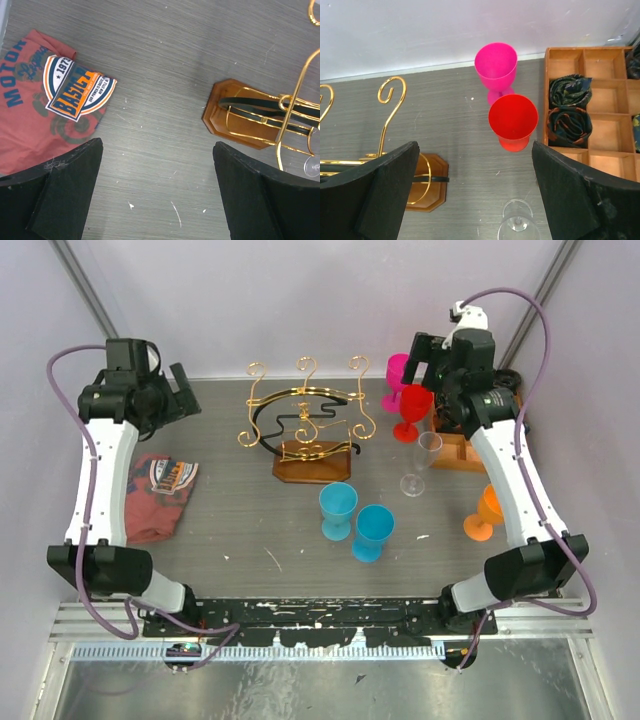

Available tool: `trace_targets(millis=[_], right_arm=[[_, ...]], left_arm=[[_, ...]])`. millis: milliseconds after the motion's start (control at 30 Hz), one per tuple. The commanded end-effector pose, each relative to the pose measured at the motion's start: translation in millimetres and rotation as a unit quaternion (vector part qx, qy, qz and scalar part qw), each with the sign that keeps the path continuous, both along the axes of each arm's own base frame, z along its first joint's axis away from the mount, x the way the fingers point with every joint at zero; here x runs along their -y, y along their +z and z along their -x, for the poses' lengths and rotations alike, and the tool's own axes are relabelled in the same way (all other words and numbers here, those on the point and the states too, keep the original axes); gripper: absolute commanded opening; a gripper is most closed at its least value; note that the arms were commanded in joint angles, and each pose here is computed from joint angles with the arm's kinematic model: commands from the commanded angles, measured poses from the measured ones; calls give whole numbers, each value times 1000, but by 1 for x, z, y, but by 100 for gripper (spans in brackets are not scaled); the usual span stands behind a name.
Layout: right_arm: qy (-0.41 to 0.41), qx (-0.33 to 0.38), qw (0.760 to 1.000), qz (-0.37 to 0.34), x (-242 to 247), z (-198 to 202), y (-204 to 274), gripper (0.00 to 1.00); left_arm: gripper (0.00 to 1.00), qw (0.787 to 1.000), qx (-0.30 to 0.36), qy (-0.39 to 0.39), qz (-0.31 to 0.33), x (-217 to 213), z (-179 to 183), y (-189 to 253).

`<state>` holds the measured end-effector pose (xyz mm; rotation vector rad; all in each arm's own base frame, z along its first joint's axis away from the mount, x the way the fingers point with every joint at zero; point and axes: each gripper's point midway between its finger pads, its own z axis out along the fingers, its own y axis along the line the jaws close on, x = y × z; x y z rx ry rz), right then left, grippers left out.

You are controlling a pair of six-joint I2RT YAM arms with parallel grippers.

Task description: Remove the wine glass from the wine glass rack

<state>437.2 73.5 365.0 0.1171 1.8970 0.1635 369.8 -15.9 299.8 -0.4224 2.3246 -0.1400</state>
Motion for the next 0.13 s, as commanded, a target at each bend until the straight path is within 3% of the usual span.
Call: trace_targets(millis=[0, 100], right_arm=[[34, 44, 998, -33, -15, 8, 22, 100], [3, 46, 999, -25, -4, 4, 28, 100]], left_arm=[[98, 1000, 22, -8, 13, 5, 2, 11], [98, 1000, 20, -11, 17, 7, 1, 9]])
